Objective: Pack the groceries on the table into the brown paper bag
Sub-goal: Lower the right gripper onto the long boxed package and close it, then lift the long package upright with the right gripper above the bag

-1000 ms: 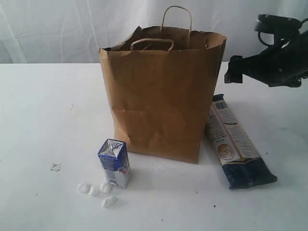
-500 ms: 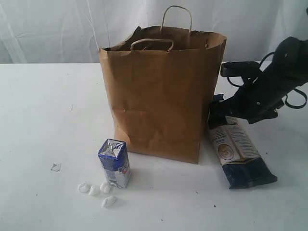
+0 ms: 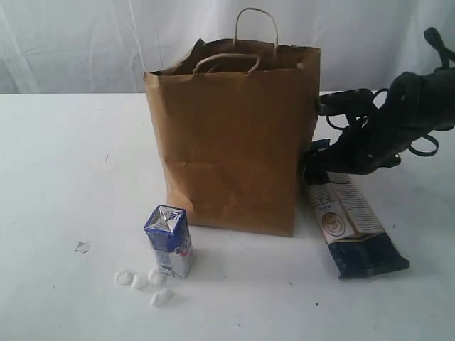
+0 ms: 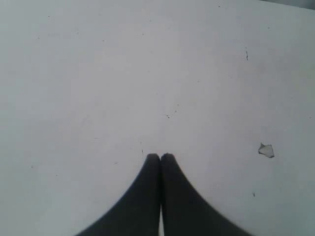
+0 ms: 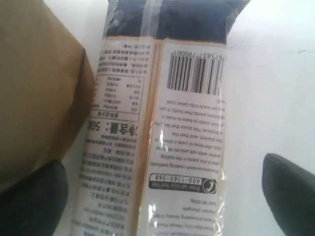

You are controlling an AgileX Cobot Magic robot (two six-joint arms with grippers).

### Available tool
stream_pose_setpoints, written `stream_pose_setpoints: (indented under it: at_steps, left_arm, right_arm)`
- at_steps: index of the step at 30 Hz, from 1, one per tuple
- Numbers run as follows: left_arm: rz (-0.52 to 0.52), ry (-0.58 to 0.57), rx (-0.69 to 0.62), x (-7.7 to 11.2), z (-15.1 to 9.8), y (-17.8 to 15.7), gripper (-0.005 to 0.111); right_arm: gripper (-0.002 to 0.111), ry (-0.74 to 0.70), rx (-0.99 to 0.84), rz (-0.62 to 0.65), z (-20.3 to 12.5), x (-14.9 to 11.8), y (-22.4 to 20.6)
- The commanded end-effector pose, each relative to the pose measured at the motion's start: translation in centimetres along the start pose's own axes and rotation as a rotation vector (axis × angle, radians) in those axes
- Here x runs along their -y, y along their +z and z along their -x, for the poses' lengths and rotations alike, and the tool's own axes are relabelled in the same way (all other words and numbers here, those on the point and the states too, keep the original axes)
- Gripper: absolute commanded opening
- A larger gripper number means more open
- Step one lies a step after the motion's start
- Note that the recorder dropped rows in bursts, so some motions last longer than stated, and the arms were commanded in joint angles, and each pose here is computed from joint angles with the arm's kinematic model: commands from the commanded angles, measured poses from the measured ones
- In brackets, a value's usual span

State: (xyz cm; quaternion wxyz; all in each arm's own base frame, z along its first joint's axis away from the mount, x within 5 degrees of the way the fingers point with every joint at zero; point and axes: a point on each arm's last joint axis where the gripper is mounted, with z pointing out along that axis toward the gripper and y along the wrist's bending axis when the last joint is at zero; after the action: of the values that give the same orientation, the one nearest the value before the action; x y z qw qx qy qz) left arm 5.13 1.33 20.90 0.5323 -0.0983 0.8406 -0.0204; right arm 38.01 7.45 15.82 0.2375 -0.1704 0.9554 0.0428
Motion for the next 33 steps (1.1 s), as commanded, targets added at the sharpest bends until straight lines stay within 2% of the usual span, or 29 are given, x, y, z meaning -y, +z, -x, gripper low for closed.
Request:
stream_pose_setpoints:
  at_steps: [1, 11, 14, 17, 23, 26, 30, 33]
  left_arm:
    - [0.006, 0.007, -0.005, -0.1, -0.1, 0.1, 0.000]
    - [0.006, 0.007, -0.005, -0.1, -0.1, 0.1, 0.000]
    - [0.006, 0.007, -0.005, -0.1, -0.1, 0.1, 0.000]
    - [0.006, 0.007, -0.005, -0.1, -0.1, 0.1, 0.000]
    - [0.006, 0.007, -0.005, -0.1, -0.1, 0.1, 0.000]
    - [0.006, 0.007, -0.005, -0.1, -0.1, 0.1, 0.000]
    - [0.006, 0.007, -0.005, -0.1, -0.1, 0.1, 0.000]
    - [0.006, 0.007, -0.005, -0.1, -0.1, 0.1, 0.000]
  right_arm:
    - [0.105, -0.037, -0.044, 0.007, -0.6, -0.2, 1.0]
    - [0.105, -0.033, -0.082, 0.011, -1.4, -0.1, 2.9]
    - [0.099, -0.024, -0.112, 0.019, -1.8, -0.2, 3.3]
    - [0.080, 0.000, -0.125, 0.022, -1.9, -0.2, 3.3]
    - [0.004, -0.004, -0.174, 0.027, -2.3, -0.3, 3.2]
    - [0.000, -0.052, -0.224, 0.010, -2.7, 0.0, 3.0]
    - [0.000, 0.019, -0.252, -0.011, -2.3, 1.1, 1.3]
    - [0.000, 0.046, -0.199, -0.031, -1.3, 2.2, -1.7]
